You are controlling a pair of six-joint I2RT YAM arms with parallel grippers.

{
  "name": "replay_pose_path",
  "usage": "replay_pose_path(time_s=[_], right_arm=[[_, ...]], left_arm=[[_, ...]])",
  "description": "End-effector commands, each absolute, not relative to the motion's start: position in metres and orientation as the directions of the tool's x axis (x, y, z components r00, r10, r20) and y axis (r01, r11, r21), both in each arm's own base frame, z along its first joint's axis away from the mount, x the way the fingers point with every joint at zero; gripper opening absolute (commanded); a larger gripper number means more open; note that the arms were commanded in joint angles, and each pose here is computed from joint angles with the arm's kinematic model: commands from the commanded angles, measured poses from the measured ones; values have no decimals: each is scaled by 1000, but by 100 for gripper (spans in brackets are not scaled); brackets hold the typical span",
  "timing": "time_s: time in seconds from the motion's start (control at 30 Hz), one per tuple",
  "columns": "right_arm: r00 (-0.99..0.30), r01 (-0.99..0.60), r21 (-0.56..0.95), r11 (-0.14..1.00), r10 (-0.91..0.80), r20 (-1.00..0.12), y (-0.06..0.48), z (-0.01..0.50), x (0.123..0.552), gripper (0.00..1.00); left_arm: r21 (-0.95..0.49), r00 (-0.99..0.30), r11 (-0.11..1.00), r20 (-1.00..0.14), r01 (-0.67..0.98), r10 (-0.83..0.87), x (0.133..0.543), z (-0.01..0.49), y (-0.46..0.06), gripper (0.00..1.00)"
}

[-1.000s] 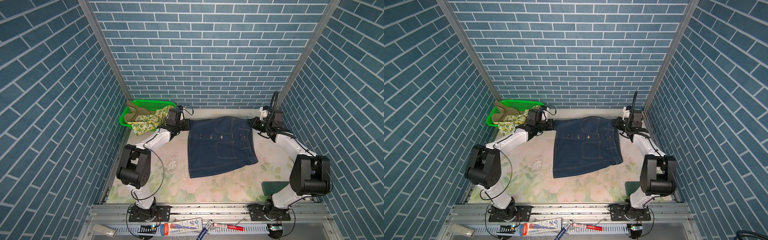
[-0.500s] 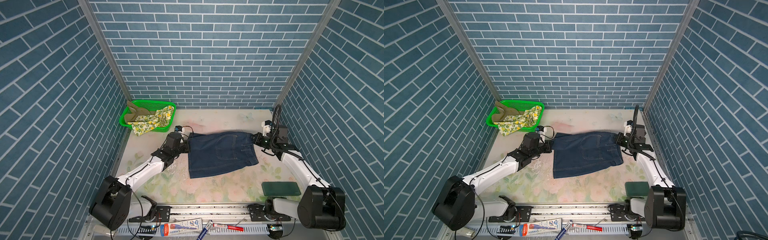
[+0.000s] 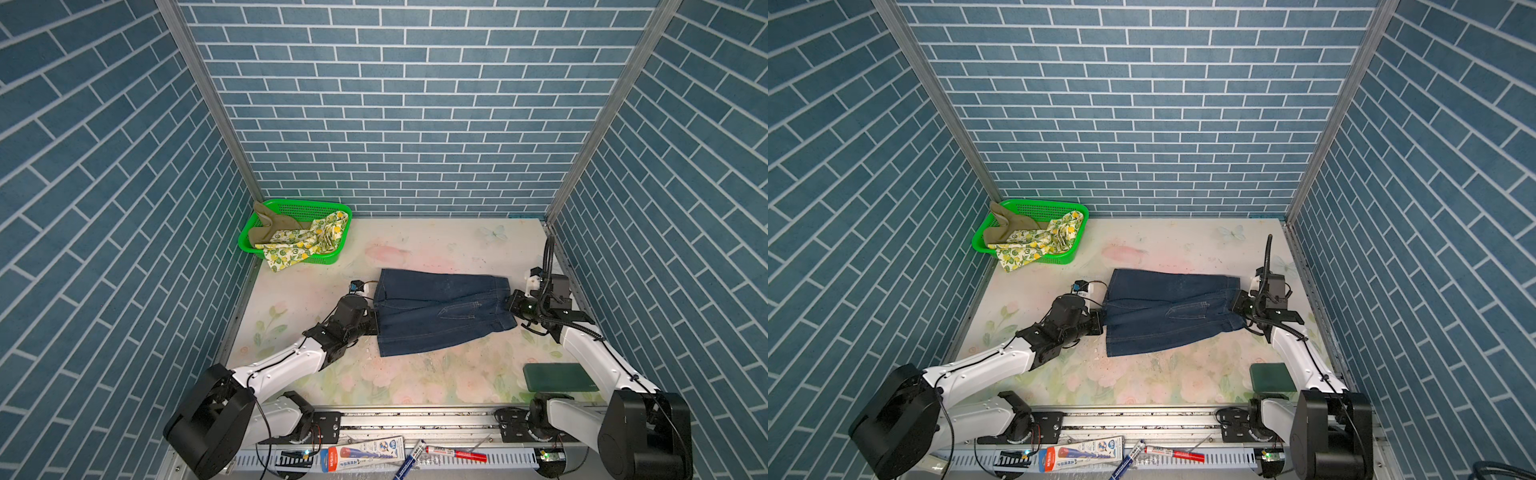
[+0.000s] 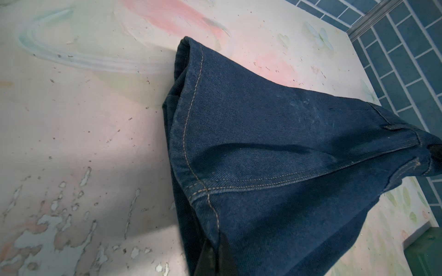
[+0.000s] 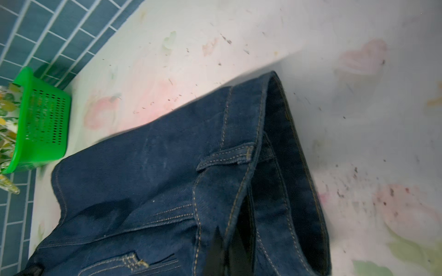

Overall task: Fold and stack skirts
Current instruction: Fold the skirt at the center of the table.

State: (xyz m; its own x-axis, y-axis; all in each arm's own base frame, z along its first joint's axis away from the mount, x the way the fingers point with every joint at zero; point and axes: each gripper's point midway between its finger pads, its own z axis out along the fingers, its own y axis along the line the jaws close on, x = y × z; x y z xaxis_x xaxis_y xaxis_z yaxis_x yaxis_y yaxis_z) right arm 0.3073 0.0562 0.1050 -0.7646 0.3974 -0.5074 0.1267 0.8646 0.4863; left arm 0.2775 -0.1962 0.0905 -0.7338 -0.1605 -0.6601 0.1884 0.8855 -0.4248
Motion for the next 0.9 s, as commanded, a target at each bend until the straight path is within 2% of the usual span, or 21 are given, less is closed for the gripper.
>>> replay_pose_path(time_s=[0.0,0.13,0.2,0.4,0.47,0.53,0.87], right_arm=[[-746,240,447,862,458,-483,40,89,303,0],[-766,298,414,860,474,-434,35,74,299,0],[-773,305,412,859,476,-420,35,70,299,5],[-779,294,430,854,475,-410,39,76,300,35],[-773,291,444,847,482,-412,41,81,299,48],[-775,290,457,841,486,-403,43,85,296,54],[-771,327,558,762,557,-309,59,87,295,53]], left_arm=[[-418,-723,892,-668,172,-174,278,88,-198,0],[-453,-743,876,-641,165,-192,273,84,-205,0],[-456,-750,874,-634,165,-189,272,87,-209,0],[-463,-734,864,-654,196,-184,273,115,-220,0],[-459,-736,866,-654,200,-177,272,116,-222,0],[-458,-739,867,-650,198,-175,270,114,-221,0],[-460,-760,869,-626,182,-172,263,94,-223,0]])
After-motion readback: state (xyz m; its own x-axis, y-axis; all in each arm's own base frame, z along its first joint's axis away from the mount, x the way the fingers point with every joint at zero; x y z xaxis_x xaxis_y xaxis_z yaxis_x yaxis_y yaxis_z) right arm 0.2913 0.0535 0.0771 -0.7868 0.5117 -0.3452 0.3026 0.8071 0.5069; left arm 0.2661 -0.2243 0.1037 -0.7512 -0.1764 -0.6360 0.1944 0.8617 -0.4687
